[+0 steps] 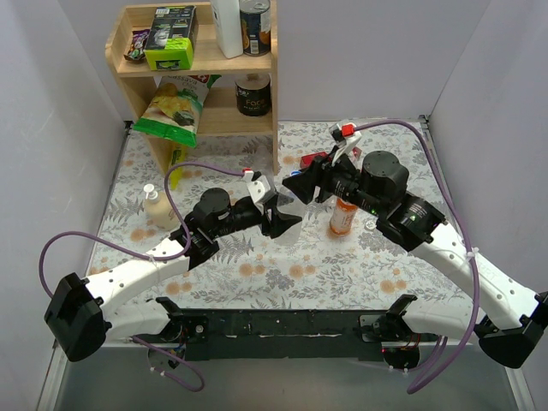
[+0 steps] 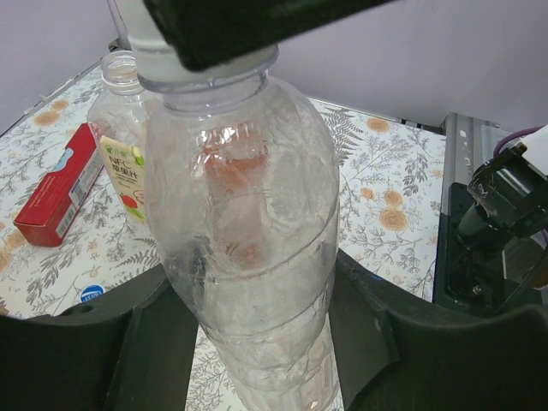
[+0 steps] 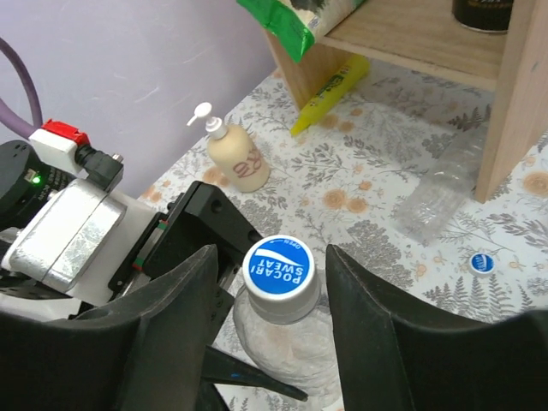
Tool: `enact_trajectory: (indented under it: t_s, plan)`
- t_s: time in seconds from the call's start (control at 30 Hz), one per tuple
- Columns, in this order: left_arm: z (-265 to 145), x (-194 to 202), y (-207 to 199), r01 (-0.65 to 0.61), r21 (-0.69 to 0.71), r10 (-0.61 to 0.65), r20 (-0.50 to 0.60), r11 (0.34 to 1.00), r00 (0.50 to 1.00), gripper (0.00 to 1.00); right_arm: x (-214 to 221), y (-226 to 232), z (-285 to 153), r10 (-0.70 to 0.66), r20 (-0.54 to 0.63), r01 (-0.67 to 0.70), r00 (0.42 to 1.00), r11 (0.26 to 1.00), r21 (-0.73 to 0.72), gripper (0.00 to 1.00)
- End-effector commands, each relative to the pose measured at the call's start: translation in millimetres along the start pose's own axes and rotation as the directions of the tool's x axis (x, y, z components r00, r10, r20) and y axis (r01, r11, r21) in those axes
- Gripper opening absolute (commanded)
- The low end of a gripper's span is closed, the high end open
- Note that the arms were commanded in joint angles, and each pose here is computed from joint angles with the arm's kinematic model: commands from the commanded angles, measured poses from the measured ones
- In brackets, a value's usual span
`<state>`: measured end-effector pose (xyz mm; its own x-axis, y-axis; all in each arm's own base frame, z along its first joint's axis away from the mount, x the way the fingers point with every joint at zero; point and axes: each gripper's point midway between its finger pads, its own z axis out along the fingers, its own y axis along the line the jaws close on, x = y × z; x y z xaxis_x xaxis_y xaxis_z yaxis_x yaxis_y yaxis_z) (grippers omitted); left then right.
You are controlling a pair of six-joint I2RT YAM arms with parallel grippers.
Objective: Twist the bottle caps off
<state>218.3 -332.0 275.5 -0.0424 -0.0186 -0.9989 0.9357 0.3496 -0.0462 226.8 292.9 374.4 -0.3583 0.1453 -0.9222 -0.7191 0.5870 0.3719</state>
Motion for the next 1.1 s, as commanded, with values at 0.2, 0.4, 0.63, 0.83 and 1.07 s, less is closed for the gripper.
enact_trajectory:
  t_s: [0.2,0.4,0.63,0.83,1.07]
  plan:
    - [-1.2,-2.6,2.6,-0.028,-0.024,0.028,0.003,0.999,1.0,0.36,-7.1,14.9,-2.5,0.015,0.034,-0.012,0.999,0.997,-0.081,0.37]
    - [0.3,-1.8,-8.9,-0.012,0.043,0.013,-0.012,0.999,1.0,0.36,-8.2,17.8,-5.8,-0.043,0.063,0.052,0.997,0.99,-0.133,0.01]
    - [-7.2,-22.0,-55.5,0.043,0.288,-0.048,0.009,0.957,0.999,0.36,-6.1,14.6,-26.6,-0.134,0.106,0.166,0.985,0.906,-0.389,0.01]
    - [-21.9,-39.8,-91.4,0.084,0.476,-0.111,0.03,0.875,0.993,0.36,14.7,57.1,-66.2,-0.275,0.163,0.305,0.947,0.626,-0.717,0.01]
    - [-25.8,-44.4,-97.9,0.095,0.509,-0.132,0.036,0.856,0.991,0.36,25.5,60.6,-72.8,-0.294,0.122,0.272,0.948,0.548,-0.791,0.01]
